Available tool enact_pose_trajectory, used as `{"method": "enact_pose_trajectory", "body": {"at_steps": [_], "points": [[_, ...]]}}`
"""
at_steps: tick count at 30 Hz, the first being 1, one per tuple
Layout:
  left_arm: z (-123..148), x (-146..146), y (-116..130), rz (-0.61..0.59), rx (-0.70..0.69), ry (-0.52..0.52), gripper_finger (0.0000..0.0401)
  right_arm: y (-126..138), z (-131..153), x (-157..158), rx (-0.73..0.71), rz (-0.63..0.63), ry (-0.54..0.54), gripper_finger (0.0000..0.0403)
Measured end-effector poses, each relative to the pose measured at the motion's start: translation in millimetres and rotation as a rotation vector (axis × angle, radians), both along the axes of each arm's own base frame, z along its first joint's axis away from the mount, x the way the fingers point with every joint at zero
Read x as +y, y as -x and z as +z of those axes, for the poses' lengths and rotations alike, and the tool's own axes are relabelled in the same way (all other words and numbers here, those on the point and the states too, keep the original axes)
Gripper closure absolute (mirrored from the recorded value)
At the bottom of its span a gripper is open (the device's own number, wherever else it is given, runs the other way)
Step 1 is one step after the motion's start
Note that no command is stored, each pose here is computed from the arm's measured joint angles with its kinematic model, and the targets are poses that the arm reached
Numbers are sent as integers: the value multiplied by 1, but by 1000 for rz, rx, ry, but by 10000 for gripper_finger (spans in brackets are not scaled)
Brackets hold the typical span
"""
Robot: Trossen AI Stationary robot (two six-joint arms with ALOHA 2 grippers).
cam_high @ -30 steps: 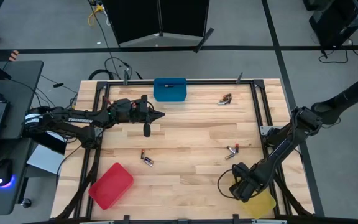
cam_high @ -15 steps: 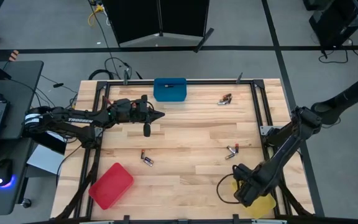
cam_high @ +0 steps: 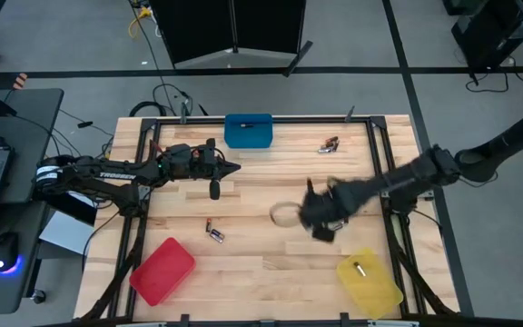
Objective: Sort batteries
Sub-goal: Put the black-red battery into the red bin
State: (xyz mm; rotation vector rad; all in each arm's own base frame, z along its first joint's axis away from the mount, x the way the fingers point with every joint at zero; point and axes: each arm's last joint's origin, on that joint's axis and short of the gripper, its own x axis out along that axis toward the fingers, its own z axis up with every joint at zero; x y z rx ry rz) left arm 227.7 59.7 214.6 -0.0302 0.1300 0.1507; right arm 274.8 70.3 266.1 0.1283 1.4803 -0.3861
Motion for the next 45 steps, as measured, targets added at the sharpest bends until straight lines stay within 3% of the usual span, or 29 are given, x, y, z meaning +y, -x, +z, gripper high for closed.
{"method": "enact_pose_trajectory", "body": {"at_steps": [8,14,19,25,29,34,45], "points": [[0,0,0,0,1,0,391,-12,0,-115,56,220,51,389],[0,0,0,0,1,0,391,11,-10,-197,96,308,38,389],[0,0,0,0,2,0,391,36,-25,-243,112,315,48,363],[0,0,0,0,2,0,391,52,-39,-270,90,306,96,314],[0,0,0,0,2,1,391,56,-55,-286,135,285,66,295],[0,0,0,0,5,2,391,49,-81,-303,255,304,42,291],[-3,0,0,3,28,7,391,36,-105,-331,351,360,-39,296]]}}
